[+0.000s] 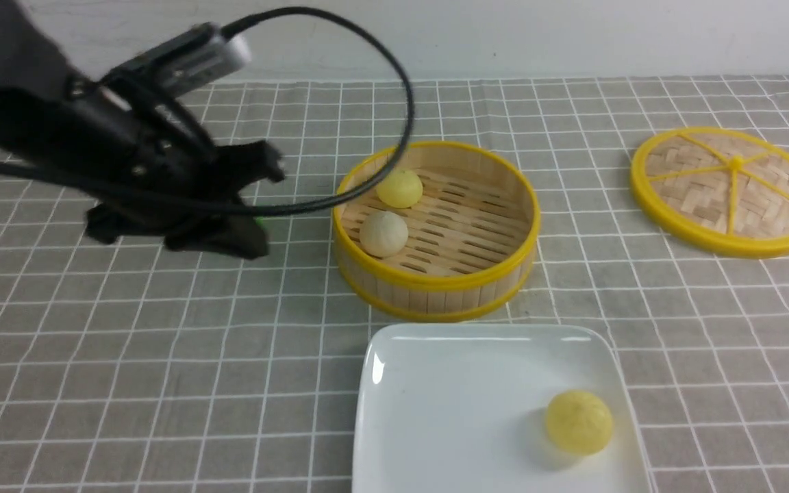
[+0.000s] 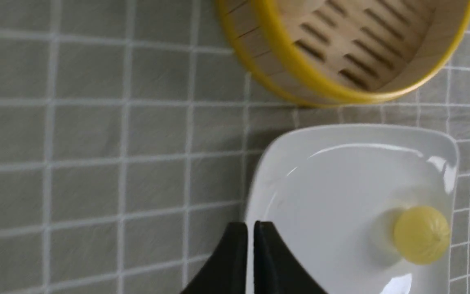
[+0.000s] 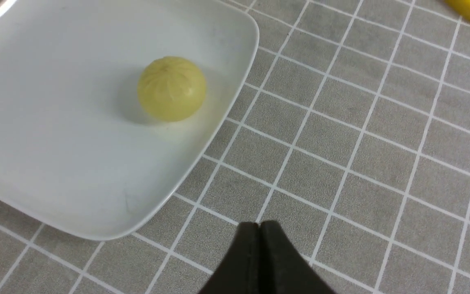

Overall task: Put the steamed buns into the plate on the grey tablecloth.
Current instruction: 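Reach into the bamboo steamer and grasp a bun with the left gripper, then carry the bun from the bamboo steamer to the plate with the left gripper, then reach into the bamboo steamer and grasp a bun with the left gripper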

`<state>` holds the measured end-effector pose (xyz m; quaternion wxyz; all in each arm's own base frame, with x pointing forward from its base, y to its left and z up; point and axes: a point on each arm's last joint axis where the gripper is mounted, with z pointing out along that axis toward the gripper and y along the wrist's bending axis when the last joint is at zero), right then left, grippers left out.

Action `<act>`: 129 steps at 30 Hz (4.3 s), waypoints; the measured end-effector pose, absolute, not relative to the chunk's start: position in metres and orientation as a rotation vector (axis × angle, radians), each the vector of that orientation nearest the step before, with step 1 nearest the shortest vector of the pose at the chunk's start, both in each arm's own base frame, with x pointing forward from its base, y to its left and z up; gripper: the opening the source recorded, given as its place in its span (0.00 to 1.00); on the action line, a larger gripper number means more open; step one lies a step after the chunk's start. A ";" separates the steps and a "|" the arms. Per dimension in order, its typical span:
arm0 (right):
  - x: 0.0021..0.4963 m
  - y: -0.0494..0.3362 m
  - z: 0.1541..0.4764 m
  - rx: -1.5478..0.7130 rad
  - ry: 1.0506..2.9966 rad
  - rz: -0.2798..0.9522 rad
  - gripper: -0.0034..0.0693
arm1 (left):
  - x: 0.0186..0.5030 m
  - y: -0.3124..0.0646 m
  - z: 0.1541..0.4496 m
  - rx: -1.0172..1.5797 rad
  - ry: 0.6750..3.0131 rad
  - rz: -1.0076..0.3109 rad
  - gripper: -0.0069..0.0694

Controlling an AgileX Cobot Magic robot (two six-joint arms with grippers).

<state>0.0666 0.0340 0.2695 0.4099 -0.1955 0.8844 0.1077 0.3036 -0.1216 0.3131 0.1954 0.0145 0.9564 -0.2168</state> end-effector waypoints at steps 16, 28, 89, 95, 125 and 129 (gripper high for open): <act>0.068 0.034 0.271 -0.489 2.203 0.268 0.06 | 0.393 -0.221 0.255 0.251 2.608 -0.405 0.62; 0.068 0.034 0.272 -0.488 2.198 0.270 0.08 | 0.419 -0.228 0.215 0.285 2.653 -0.289 0.61; 0.068 0.035 0.271 -0.461 2.207 0.291 0.20 | 0.339 -0.237 0.304 0.138 2.718 -0.258 0.74; 0.068 0.035 0.271 -0.461 2.207 0.291 0.21 | 0.397 -0.220 0.311 0.062 2.637 -0.332 0.72; 0.068 0.035 0.271 -0.460 2.207 0.294 0.25 | 0.468 -0.254 0.202 0.287 2.518 -0.175 0.54; 0.068 0.035 0.271 -0.460 2.207 0.294 0.25 | 0.467 -0.253 0.198 0.287 2.544 -0.160 0.37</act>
